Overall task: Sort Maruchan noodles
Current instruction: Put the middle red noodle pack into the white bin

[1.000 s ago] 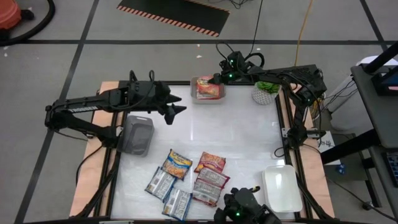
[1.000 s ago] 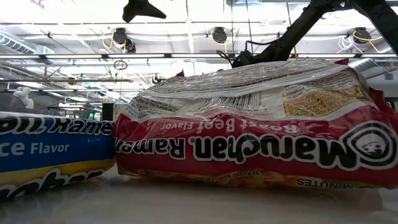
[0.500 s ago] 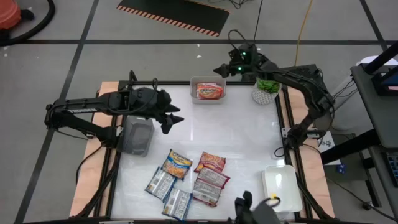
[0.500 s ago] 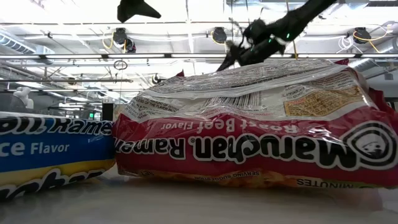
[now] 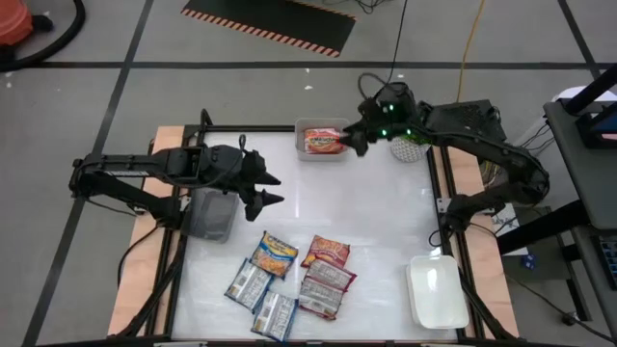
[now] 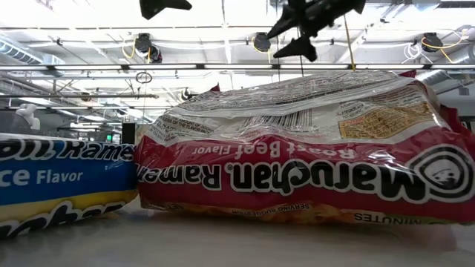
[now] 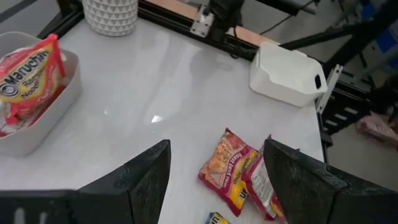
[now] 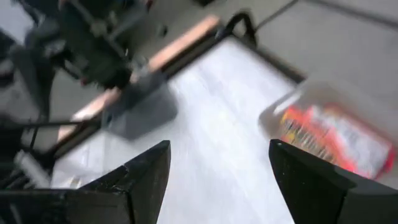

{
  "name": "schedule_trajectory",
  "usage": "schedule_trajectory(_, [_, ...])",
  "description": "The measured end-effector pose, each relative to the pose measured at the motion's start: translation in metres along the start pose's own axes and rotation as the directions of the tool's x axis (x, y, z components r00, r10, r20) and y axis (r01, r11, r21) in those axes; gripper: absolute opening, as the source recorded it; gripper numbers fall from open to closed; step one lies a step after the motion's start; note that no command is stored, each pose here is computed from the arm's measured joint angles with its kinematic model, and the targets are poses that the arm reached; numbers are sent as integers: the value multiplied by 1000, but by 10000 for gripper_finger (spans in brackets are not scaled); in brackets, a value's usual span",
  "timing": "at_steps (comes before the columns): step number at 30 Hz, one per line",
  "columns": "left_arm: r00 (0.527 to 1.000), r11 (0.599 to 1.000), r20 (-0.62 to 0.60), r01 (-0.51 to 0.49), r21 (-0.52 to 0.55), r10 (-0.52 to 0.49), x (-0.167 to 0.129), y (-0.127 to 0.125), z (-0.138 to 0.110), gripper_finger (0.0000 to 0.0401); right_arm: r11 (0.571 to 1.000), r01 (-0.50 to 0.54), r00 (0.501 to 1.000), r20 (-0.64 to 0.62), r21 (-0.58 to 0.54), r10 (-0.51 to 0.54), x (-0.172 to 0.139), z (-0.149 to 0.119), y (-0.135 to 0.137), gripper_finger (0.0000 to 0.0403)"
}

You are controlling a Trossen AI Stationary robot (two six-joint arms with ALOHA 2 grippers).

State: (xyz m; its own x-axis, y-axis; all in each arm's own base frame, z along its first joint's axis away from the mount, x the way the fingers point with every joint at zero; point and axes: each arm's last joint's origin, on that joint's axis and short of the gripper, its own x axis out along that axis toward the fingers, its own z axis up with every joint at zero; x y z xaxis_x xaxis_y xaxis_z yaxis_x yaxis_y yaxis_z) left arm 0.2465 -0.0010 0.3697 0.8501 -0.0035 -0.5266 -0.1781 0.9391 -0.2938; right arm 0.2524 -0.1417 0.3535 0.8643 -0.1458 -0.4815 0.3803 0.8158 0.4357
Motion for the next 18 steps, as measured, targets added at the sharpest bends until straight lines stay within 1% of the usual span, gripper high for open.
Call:
schedule_trajectory(4, [1000, 1000, -4, 10, 24, -10, 0, -3, -1, 259, 999, 28, 997, -77, 43, -24, -6, -15, 21, 263])
schedule_trajectory(7, [1000, 999, -8, 22, 37, -21, 0, -5, -2, 259, 999, 22, 996, -92, 49, -18, -11, -22, 35, 263])
schedule_trajectory(10, [999, 997, -18, 51, 66, -50, 0, -5, -2, 259, 999, 42, 995, -93, 33, -38, -14, -27, 46, 263])
schedule_trajectory(15, [997, 995, -26, 74, 70, -72, 0, -6, -2, 259, 991, 132, 988, -86, 8, -130, -17, -34, 54, 263])
schedule_trajectory(18, [997, 997, -26, 73, 35, -73, 0, -6, -2, 259, 982, 188, 977, -107, -1, -187, -17, -38, 52, 263])
